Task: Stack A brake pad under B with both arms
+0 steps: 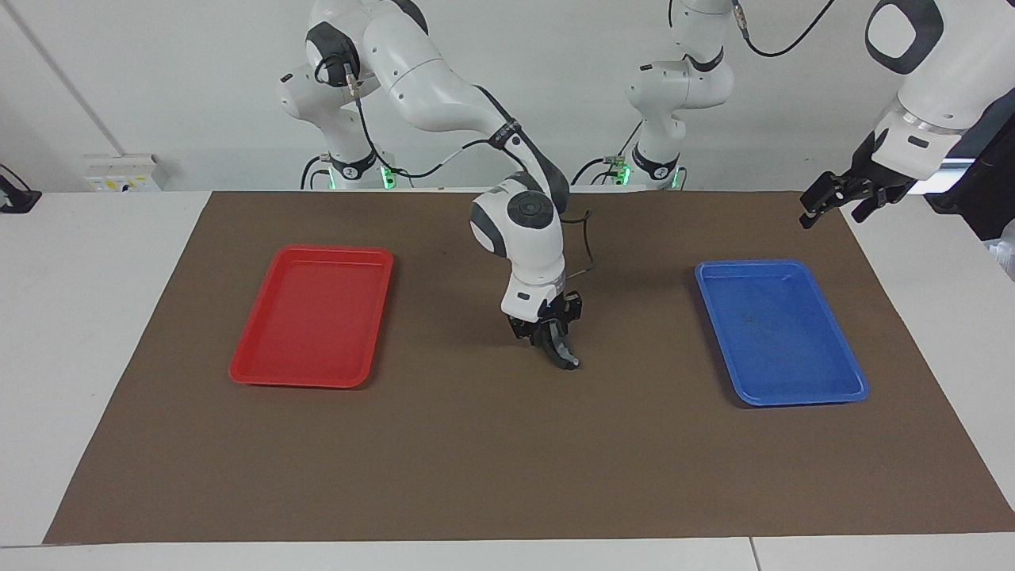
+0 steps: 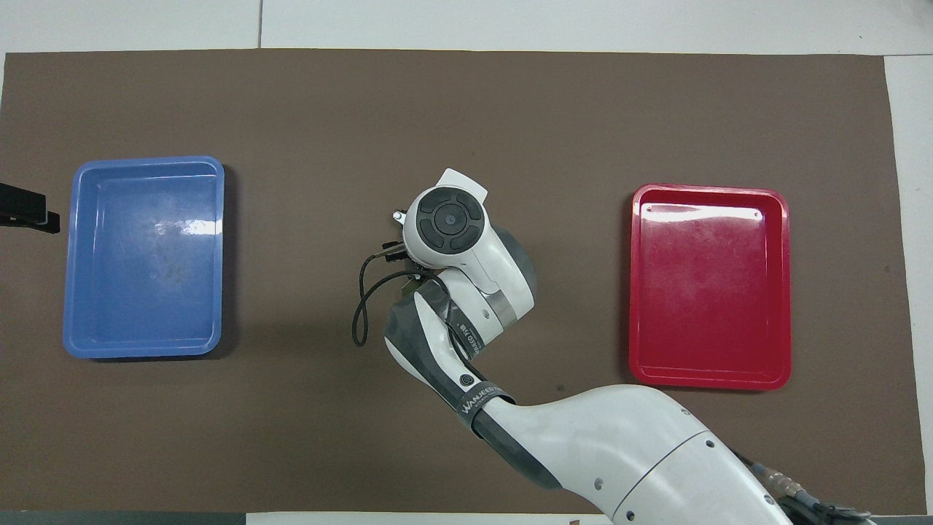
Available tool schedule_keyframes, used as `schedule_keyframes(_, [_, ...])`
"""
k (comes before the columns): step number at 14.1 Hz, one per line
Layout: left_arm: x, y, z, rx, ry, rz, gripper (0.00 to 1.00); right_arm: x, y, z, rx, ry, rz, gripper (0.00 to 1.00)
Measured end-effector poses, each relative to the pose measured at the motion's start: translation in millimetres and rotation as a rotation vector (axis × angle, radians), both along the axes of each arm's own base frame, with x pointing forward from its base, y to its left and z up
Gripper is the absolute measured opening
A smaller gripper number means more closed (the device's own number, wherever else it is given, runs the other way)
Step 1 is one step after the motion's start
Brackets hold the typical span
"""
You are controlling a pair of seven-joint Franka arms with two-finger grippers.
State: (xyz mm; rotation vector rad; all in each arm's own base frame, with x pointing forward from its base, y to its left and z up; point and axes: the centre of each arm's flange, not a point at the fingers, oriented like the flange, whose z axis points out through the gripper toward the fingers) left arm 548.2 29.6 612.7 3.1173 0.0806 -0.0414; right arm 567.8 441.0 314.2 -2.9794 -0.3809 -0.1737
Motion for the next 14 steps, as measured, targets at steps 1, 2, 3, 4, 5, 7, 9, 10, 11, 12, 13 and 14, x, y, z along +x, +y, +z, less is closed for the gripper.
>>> schedule_keyframes(1, [0.0, -0.5, 0.0, 0.000, 0.000, -0.001, 1.00, 5.0, -7.6, 14.4, -0.010, -0.013, -0.005, 1.00])
schedule_keyframes(2, [0.0, -0.6, 0.0, 0.000, 0.000, -0.001, 1.00, 13.1, -22.3, 36.7, -0.023, -0.027, -0.022, 1.00])
schedule_keyframes(3, [0.0, -0.6, 0.0, 0.000, 0.000, -0.001, 1.00, 24.6, -48.3, 66.8, -0.037, -0.034, -0.057, 1.00])
schedule_keyframes(4, [0.0, -0.5, 0.0, 0.000, 0.000, -0.001, 1.00, 36.4, -84.9, 101.0, -0.049, -0.027, -0.108, 1.00])
schedule_keyframes(5, [0.0, -0.3, 0.0, 0.000, 0.000, -0.001, 1.00, 44.8, -127.8, 135.8, -0.060, -0.009, -0.162, 1.00])
schedule_keyframes(7, [-0.1, 1.5, 0.0, 0.000, 0.000, 0.003, 1.00, 46.7, -215.3, 197.8, -0.084, 0.038, -0.257, 1.00])
schedule_keyframes(9, [-0.2, 4.0, 0.0, 0.000, 0.000, 0.007, 1.00, 35.9, -296.9, 246.9, -0.107, 0.071, -0.313, 1.00])
schedule_keyframes(10, [-0.3, 4.3, 0.0, 0.000, 0.000, 0.012, 1.00, 28.3, -328.8, 262.2, -0.116, 0.092, -0.318, 1.00])
schedule_keyframes(11, [-0.3, 4.0, -0.1, 0.001, 0.001, 0.024, 1.00, 19.7, -359.7, 275.0, -0.123, 0.117, -0.316, 1.00])
schedule_keyframes(12, [-0.4, 3.6, -0.5, 0.001, 0.003, 0.040, 1.00, 10.7, -387.8, 285.6, -0.128, 0.140, -0.314, 1.00])
schedule_keyframes(13, [-0.4, 3.2, -0.7, 0.001, 0.004, 0.048, 1.00, 1.1, -412.9, 294.7, -0.130, 0.164, -0.315, 1.00])
schedule_keyframes(14, [-0.3, 2.9, -0.7, 0.002, 0.003, 0.050, 1.00, -10.0, -436.7, 303.7, -0.131, 0.188, -0.319, 1.00])
